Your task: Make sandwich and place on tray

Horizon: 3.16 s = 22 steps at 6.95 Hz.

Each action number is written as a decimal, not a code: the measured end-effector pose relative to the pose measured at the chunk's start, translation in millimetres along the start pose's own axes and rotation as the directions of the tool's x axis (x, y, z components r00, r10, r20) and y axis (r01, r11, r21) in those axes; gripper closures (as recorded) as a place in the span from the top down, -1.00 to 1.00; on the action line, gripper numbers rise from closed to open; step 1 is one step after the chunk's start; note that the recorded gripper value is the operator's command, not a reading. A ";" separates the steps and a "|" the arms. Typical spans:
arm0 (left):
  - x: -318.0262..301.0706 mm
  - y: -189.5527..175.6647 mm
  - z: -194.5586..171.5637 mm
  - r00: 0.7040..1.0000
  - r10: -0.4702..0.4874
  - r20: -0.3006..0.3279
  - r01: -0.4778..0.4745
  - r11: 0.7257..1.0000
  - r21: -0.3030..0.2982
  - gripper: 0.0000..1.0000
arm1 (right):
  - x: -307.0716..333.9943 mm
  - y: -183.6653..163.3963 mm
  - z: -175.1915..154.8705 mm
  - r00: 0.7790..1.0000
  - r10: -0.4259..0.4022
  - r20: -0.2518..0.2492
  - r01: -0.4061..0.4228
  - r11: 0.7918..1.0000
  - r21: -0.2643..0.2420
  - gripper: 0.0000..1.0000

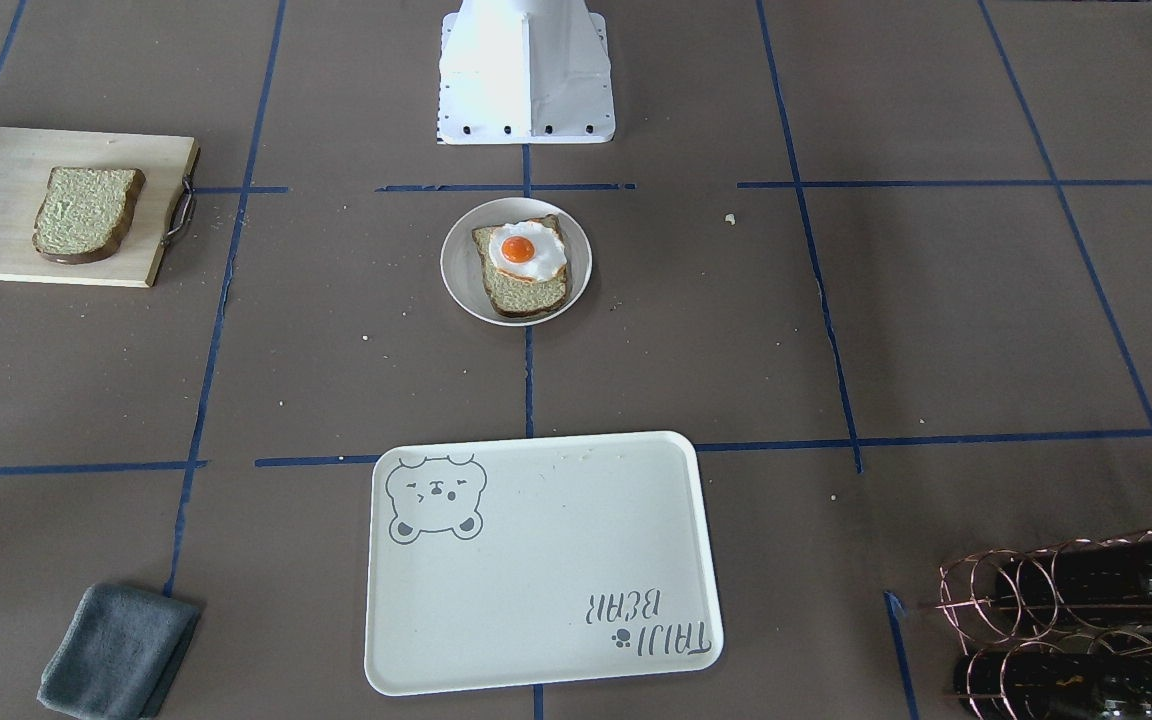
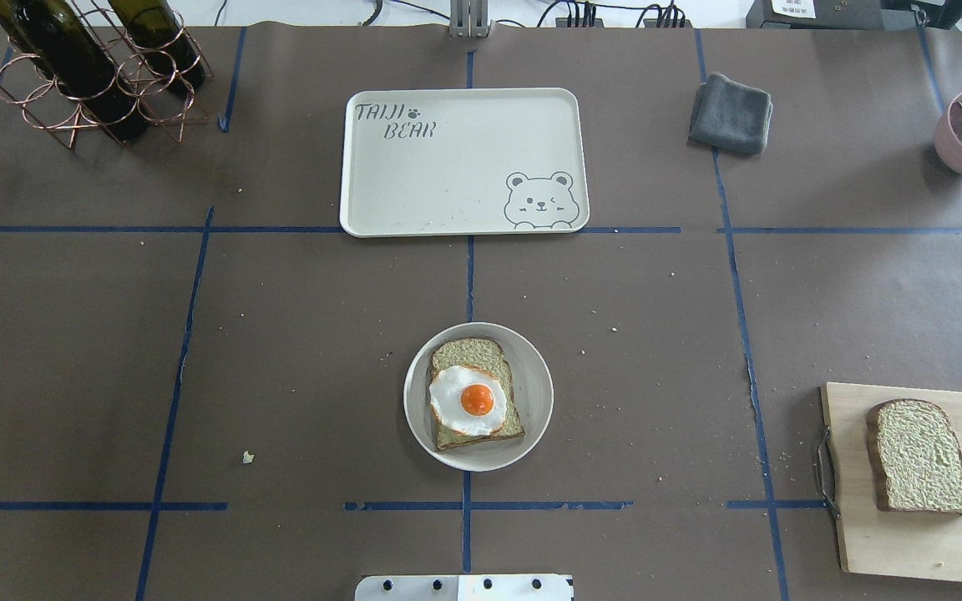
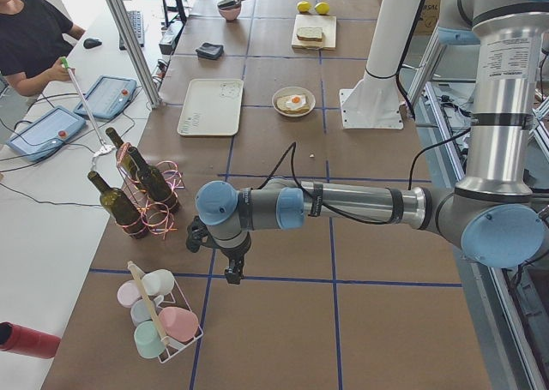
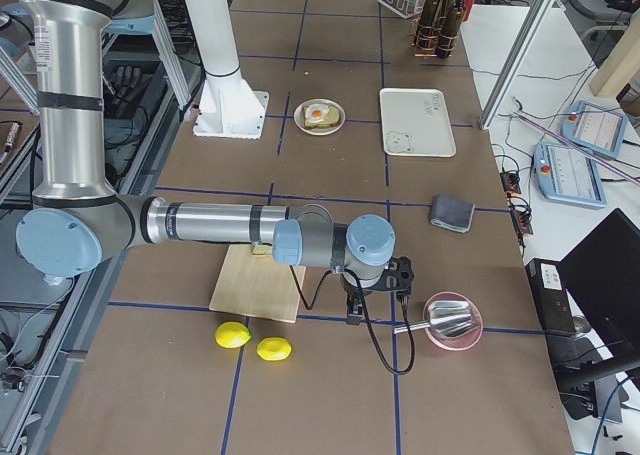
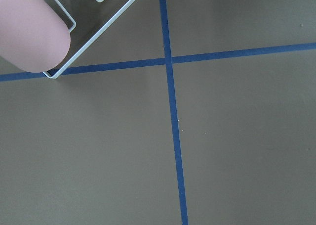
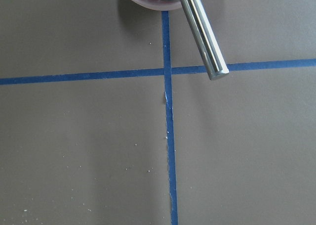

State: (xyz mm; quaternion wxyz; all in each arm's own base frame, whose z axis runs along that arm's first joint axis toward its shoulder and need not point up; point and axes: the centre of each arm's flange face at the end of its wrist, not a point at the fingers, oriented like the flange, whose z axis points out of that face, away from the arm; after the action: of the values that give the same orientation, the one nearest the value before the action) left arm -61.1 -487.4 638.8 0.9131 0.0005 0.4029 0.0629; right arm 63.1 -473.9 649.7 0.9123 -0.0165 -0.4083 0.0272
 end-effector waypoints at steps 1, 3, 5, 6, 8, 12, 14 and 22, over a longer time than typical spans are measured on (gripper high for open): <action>0.5 -0.5 -0.6 1.000 0.000 0.000 0.000 1.000 0.001 1.00 | -0.5 -0.4 -0.7 1.000 -0.001 0.000 0.001 1.000 0.002 1.00; 7.1 -8.9 -6.8 1.000 0.014 0.003 -0.014 1.000 0.012 1.00 | -4.2 -4.3 -4.0 1.000 -0.003 -0.001 0.003 1.000 0.009 1.00; 33.6 -42.5 -33.1 0.997 0.073 0.011 -0.074 0.995 0.060 1.00 | -17.8 -9.7 -15.3 1.000 -0.022 0.001 0.022 0.999 0.032 1.00; 55.0 -66.7 -53.1 0.993 0.121 0.017 -0.122 0.988 0.098 1.00 | -29.7 -13.0 -24.4 0.999 -0.037 0.000 0.037 0.998 0.051 1.00; 119.5 -112.4 -74.9 0.958 0.283 0.040 -0.285 0.942 0.175 1.00 | -69.6 -31.9 -42.7 0.998 -0.065 0.008 0.064 0.994 0.085 1.00; 291.8 -154.6 -12.1 0.957 0.284 -0.056 -0.275 0.952 0.133 1.00 | -138.4 -29.8 -27.2 0.986 -0.124 0.113 0.120 0.992 0.041 1.00; 354.1 -152.7 3.2 0.974 0.190 -0.121 -0.168 0.970 0.174 1.00 | -146.6 -1.4 -19.2 0.992 -0.084 0.089 0.080 0.995 0.053 1.00; 455.8 -114.5 16.3 0.973 0.023 -0.230 0.032 0.972 0.232 1.00 | -154.2 208.0 134.5 0.997 -0.071 0.039 0.069 0.995 0.066 1.00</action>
State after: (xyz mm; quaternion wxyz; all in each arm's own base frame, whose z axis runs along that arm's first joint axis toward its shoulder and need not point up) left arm 268.2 -547.6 308.6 0.8538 0.0997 0.5108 0.0126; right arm -147.4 -275.0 613.7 0.9042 0.0277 -0.4261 0.0086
